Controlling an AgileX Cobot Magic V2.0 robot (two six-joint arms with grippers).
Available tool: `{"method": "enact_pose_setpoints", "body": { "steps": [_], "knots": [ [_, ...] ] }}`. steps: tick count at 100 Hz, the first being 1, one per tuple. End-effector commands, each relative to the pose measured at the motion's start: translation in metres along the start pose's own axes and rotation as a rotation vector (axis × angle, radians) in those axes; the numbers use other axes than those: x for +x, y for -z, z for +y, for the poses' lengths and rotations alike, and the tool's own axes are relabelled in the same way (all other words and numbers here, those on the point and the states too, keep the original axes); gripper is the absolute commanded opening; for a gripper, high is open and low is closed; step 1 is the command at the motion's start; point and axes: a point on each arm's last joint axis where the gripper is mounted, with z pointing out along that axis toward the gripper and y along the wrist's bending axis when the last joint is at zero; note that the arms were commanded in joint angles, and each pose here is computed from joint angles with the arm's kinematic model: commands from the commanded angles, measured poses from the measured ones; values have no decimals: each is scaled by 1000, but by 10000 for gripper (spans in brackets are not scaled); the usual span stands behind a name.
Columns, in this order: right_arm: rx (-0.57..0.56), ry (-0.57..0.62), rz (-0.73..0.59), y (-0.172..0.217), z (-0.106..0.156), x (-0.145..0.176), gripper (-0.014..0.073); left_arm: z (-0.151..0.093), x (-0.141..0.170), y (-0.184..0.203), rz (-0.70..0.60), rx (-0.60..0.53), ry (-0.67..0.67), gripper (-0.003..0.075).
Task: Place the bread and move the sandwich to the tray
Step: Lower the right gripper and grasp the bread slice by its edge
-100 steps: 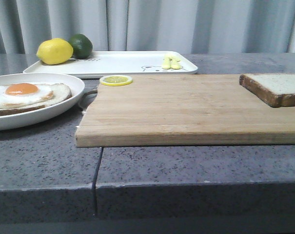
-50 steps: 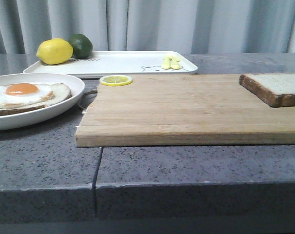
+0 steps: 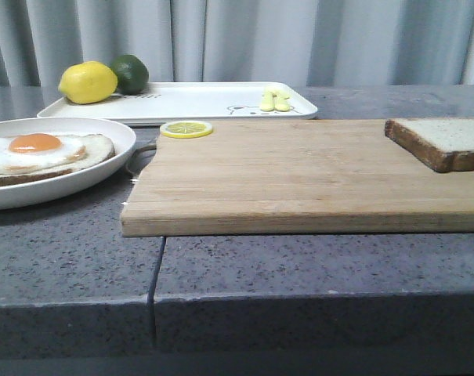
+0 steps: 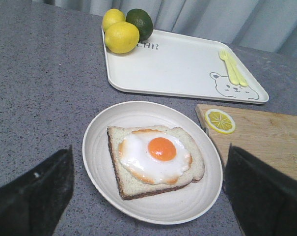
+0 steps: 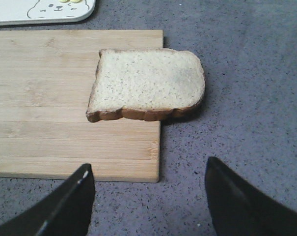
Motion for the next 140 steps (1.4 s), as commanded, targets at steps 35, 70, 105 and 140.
{"method": "enact_pose_setpoints", "body": {
  "steps": [35, 70, 105, 140],
  "knots": [
    [-53, -63, -108, 4, 5, -18, 491, -4, -15, 3, -82, 18, 19, 587],
    [-57, -119, -166, -22, -1, -36, 489, -4, -15, 3, -82, 18, 19, 587],
    [21, -347, -79, -71, -48, -40, 489, -4, -15, 3, -82, 18, 19, 587],
    [7, -506, -21, -111, -79, -34, 489, -4, -15, 3, -82, 18, 19, 587]
  ]
}}
